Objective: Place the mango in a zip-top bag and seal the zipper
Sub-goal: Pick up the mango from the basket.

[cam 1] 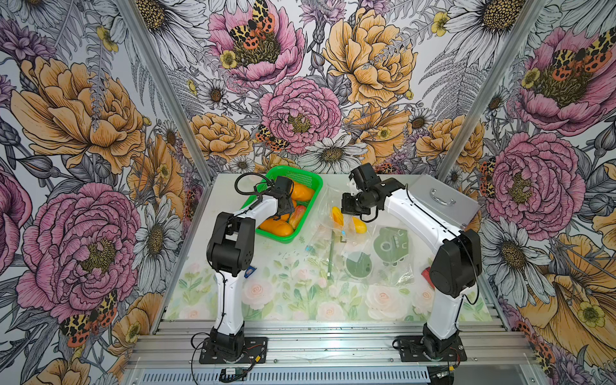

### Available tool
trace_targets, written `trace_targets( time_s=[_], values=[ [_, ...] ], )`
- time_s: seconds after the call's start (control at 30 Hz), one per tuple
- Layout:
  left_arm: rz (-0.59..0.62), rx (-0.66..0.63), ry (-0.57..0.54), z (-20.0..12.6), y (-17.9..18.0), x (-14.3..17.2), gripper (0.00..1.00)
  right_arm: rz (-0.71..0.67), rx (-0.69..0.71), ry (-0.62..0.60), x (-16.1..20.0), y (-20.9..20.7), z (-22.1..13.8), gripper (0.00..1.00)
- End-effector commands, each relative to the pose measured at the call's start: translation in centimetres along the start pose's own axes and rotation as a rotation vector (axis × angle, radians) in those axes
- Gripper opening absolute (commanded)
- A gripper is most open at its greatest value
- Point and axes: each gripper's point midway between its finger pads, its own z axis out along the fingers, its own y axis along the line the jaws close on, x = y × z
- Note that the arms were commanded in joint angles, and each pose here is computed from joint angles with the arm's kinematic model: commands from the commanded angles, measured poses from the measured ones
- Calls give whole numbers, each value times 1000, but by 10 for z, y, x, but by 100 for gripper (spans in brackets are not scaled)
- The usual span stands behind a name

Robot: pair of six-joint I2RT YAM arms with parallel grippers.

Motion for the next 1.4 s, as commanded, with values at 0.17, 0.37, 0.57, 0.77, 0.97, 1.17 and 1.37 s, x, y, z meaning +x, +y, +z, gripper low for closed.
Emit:
trace_targets(
  time_s=[0.17,0.37,0.57,0.77,0.97,1.17,1.37],
  values=[
    [-54,12,15,12,3,-6,76,8,-31,10,-4,9,13,0],
    [-62,29,-16,-4,3,-17,53,6,-40,7,-7,12,12,0],
    [-59,61,-119,-54,6,-44,44,3,-31,-10,-9,11,7,0],
    [-45,161,-242,-120,1,-60,42,3,-18,-41,-14,9,-2,0],
    [-41,469,-349,-190,-28,-55,41,7,-26,-59,-18,11,-10,0],
    [13,891,-460,-271,-71,-36,39,10,-54,-65,-21,16,-16,0],
    [169,1127,-419,-322,-111,3,40,2,-63,-80,-23,19,-23,0]
  ],
)
